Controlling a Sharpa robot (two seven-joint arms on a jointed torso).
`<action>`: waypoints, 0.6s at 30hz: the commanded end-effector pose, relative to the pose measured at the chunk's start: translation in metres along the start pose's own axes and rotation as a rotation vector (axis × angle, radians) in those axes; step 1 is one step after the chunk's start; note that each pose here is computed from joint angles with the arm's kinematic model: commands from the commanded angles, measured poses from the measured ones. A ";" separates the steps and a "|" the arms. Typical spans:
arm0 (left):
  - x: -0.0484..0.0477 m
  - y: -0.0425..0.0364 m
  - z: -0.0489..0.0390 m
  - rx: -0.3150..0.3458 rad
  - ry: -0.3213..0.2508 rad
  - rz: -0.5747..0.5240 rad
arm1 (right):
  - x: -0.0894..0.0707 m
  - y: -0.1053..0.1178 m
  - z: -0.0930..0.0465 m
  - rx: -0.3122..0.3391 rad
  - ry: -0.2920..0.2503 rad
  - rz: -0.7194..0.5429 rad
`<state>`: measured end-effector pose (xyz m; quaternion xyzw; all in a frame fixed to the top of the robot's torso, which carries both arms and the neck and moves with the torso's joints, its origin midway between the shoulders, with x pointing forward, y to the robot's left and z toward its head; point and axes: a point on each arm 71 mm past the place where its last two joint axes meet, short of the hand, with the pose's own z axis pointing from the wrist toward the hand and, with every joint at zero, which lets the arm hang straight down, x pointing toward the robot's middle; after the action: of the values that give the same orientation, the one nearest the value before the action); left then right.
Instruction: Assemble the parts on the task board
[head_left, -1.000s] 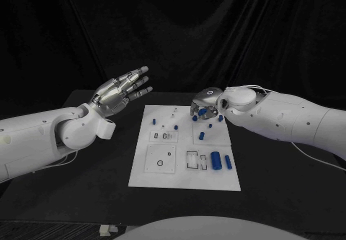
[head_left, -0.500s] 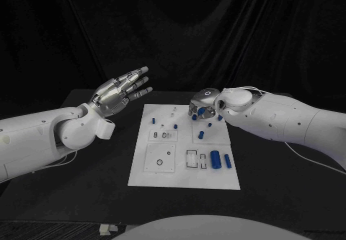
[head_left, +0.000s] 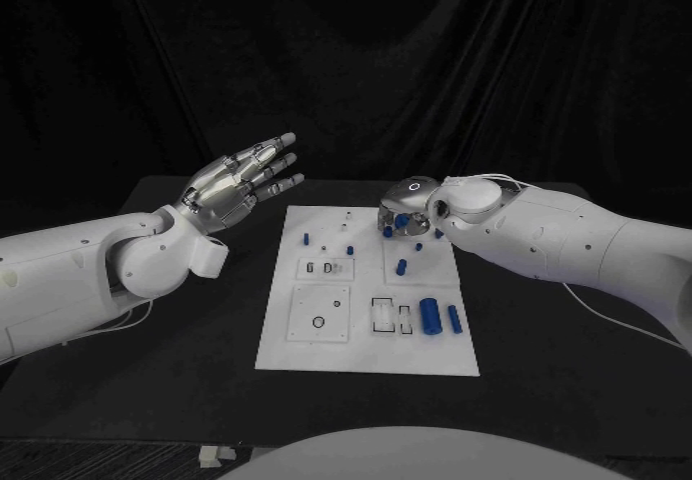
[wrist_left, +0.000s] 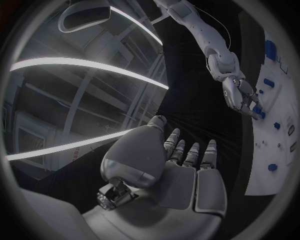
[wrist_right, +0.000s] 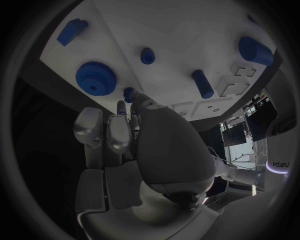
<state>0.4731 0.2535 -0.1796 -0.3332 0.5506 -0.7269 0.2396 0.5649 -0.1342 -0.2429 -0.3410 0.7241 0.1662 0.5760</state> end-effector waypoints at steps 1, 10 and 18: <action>0.0019 0.0006 0.0004 0.005 0.019 -0.012 | 0.003 0.001 0.001 -0.009 -0.019 -0.010; 0.0018 0.0014 -0.0003 -0.002 0.021 -0.014 | 0.013 0.002 0.003 -0.025 -0.032 -0.011; 0.0021 0.0023 -0.0003 -0.007 0.025 -0.018 | 0.014 -0.001 0.003 -0.034 -0.093 -0.002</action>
<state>0.4724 0.2531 -0.1815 -0.3338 0.5549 -0.7256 0.2326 0.5674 -0.1391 -0.2593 -0.3425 0.7149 0.1745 0.5841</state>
